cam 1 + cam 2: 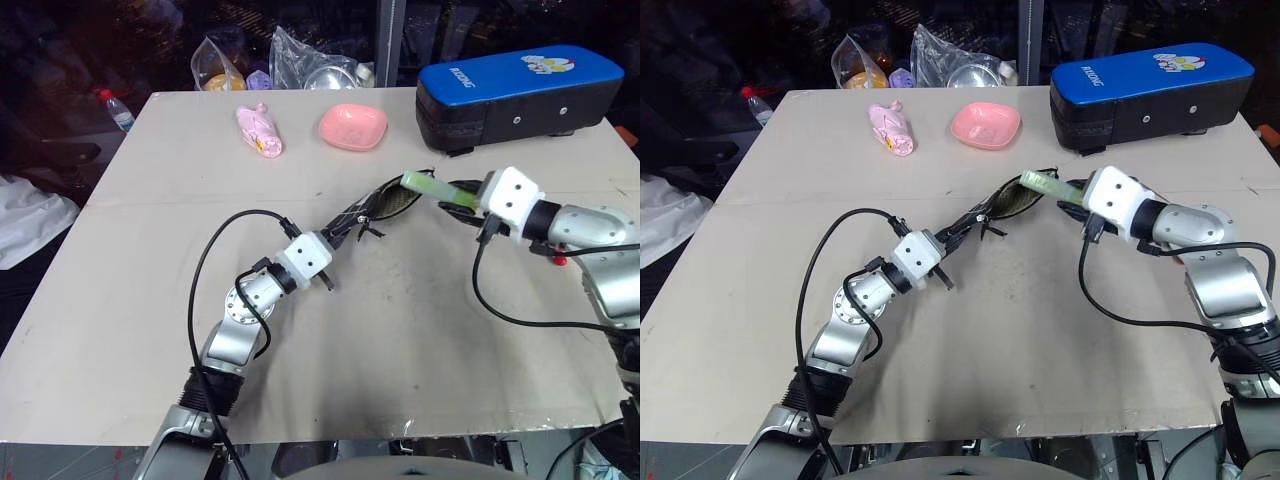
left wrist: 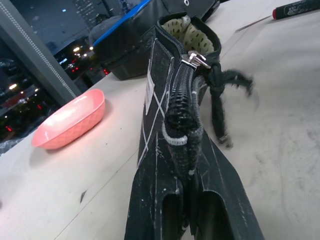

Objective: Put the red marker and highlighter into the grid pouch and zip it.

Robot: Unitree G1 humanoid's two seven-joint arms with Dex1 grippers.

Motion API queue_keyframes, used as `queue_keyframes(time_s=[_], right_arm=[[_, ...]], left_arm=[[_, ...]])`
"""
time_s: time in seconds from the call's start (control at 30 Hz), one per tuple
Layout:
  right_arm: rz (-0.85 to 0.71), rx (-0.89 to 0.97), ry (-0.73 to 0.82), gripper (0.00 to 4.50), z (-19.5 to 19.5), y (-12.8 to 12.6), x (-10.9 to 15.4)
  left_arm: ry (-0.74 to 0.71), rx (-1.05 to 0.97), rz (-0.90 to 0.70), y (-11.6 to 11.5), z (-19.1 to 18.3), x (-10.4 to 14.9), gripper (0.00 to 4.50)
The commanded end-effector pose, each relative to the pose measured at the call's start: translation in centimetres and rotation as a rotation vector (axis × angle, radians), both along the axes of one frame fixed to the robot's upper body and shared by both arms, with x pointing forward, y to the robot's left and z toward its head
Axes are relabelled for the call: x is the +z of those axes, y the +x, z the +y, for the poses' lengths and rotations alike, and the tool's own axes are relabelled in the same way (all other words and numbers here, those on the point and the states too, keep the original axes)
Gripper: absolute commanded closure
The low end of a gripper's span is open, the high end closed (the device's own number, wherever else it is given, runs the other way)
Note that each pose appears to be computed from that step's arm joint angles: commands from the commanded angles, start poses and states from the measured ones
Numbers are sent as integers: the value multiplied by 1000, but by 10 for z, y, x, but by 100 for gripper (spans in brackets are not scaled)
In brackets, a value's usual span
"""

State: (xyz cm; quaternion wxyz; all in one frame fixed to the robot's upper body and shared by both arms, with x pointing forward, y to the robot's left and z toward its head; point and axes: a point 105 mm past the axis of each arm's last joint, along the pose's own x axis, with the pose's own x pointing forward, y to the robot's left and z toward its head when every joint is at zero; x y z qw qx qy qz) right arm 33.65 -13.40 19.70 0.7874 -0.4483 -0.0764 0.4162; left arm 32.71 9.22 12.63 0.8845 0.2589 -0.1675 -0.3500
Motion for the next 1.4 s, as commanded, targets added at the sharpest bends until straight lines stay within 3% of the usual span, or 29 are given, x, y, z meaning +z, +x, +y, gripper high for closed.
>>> queue_keyframes(time_s=[0.03,0.53,0.77,1.1,1.33,1.37,1.4], right_arm=[[-167,101,-225,367,6,4,10],[-448,363,-484,367,53,27,12],[-500,488,-526,367,74,30,3],[-483,478,-567,367,63,41,-3],[-492,378,-489,36,49,47,13],[-494,374,-486,5,46,46,15],[-495,370,-481,5,42,45,17]], left_arm=[[-16,-20,-58,0,-2,15,450],[54,-103,-95,-7,-12,20,450],[59,-142,-88,-11,-16,19,450],[69,-127,-91,-10,-9,20,450],[29,-111,-70,-7,-6,20,450],[27,-111,-67,-7,-6,20,450],[27,-113,-63,-6,-6,19,450]])
